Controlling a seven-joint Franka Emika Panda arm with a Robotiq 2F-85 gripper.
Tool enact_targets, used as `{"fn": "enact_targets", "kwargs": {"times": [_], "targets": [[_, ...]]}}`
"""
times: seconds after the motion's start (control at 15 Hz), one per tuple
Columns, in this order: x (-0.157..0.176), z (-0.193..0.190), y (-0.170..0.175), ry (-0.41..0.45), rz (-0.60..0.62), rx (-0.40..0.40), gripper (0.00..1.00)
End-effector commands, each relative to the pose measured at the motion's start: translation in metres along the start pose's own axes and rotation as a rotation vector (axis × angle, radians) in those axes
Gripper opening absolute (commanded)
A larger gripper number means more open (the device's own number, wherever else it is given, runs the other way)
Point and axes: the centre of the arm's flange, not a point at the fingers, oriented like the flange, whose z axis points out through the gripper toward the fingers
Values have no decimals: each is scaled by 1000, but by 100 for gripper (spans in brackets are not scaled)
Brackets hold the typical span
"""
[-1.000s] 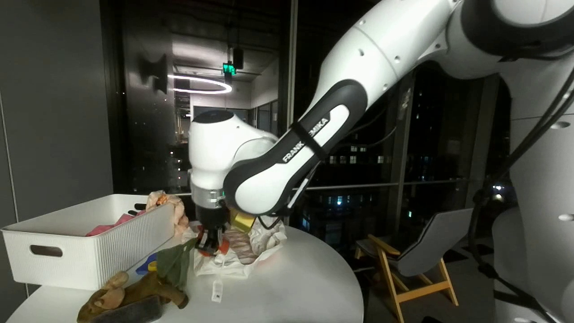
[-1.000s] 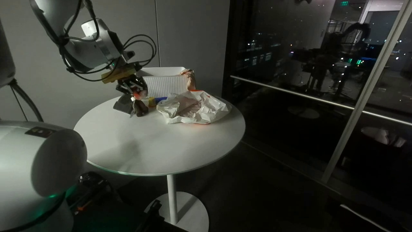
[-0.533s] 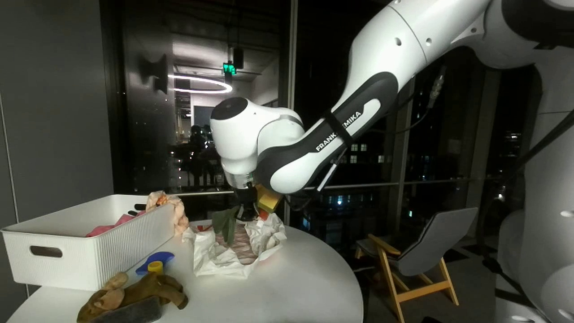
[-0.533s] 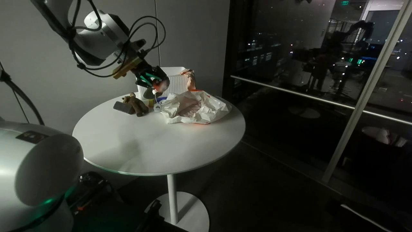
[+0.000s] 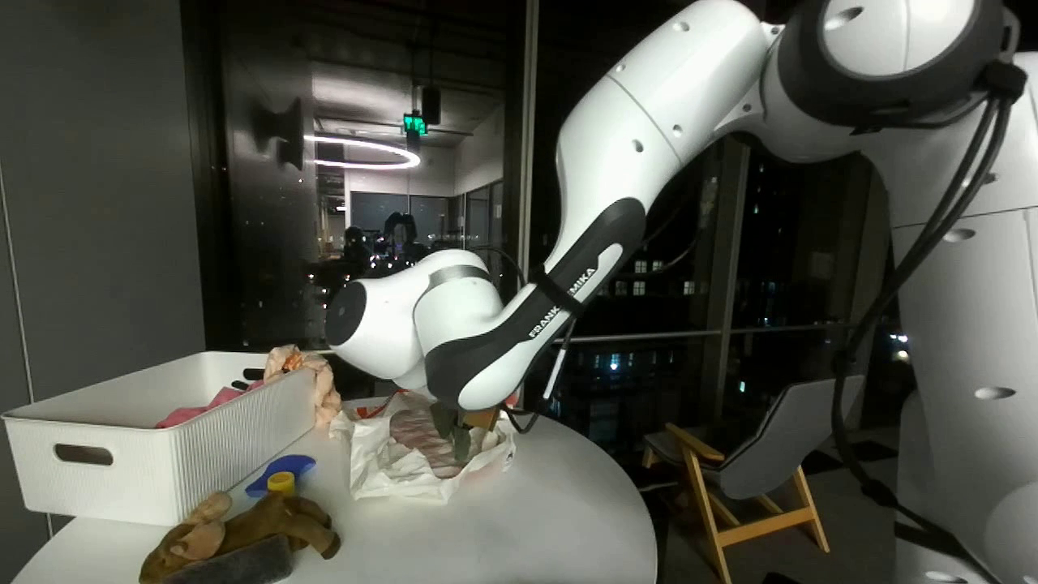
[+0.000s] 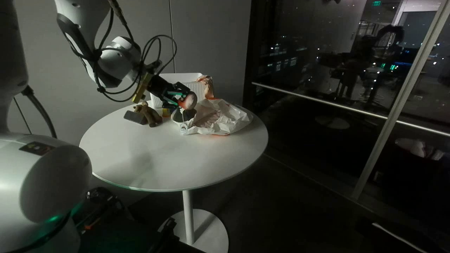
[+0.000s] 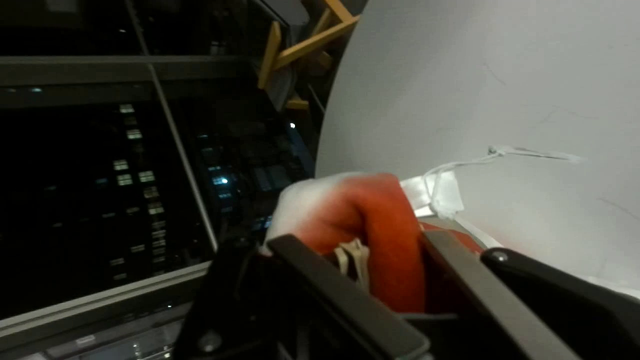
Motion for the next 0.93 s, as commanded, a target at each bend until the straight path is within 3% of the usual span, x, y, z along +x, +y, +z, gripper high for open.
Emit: {"fn": "enact_targets", "kwargs": {"times": [0.0,0.2,0.33,0.87], "targets": [[42,-4,-16,-49,-38,-70,8],[64,-12,-31,-20,-97,30,10],[77,-12,-43,-8,-123,55,9],[130,-3,-30,-179,-92,52,8]]}}
